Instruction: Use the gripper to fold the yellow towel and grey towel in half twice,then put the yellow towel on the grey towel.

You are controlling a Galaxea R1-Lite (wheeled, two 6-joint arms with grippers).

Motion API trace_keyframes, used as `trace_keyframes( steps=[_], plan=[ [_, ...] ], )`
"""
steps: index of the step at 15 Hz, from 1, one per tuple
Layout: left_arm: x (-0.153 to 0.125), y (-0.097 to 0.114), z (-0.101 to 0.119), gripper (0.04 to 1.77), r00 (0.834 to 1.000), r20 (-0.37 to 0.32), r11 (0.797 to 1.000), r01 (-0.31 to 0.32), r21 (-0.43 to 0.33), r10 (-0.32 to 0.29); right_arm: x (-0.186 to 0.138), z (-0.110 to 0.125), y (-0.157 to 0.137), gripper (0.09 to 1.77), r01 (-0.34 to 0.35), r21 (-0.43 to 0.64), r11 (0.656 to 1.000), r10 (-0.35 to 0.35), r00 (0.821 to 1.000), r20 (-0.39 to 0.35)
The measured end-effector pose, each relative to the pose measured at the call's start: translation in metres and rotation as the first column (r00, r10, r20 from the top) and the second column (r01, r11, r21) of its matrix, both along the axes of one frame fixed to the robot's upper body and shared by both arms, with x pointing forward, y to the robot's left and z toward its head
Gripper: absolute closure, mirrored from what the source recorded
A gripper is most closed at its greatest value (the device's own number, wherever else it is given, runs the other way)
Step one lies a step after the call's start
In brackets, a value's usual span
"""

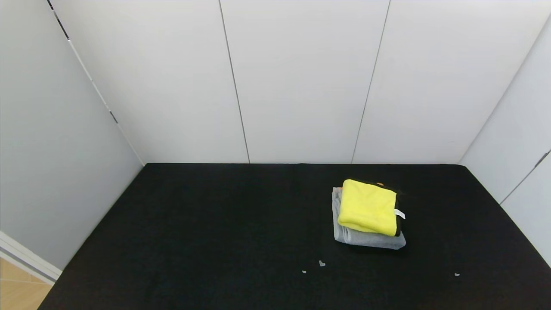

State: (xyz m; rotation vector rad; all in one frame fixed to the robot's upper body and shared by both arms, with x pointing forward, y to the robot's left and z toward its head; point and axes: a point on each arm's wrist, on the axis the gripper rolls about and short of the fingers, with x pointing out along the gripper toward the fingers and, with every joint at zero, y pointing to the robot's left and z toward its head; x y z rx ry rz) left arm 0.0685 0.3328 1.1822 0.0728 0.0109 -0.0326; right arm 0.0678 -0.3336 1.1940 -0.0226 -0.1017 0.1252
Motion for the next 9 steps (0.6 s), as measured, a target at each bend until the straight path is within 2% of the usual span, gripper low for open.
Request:
trace_keyframes(
  steps=[2, 4, 5, 9],
  plan=[
    [0.0004, 0.0, -0.0011, 0.09, 1.0, -0.003, 1.0, -0.002, -0.013, 0.002, -0.0005, -0.002, -0.0002, 0.15, 0.007, 0.0, 1.0, -0.008, 0.999, -0.038],
    [0.0005, 0.0004, -0.0014, 0.09, 1.0, -0.005, 1.0, -0.016, -0.014, 0.016, -0.0003, -0.0031, -0.0022, 0.15, 0.097, -0.032, 0.995, -0.098, 0.994, -0.045],
    [0.0005, 0.0005, -0.0017, 0.09, 1.0, -0.005, 1.0, -0.021, -0.015, 0.021, 0.0005, -0.0072, -0.0027, 0.15, 0.118, -0.055, 0.992, -0.121, 0.99, -0.065],
    [0.0005, 0.0003, -0.0014, 0.09, 1.0, -0.004, 1.0, -0.013, -0.014, 0.013, 0.0011, -0.0107, -0.0024, 0.15, 0.105, -0.047, 0.993, -0.109, 0.99, -0.088]
  ],
)
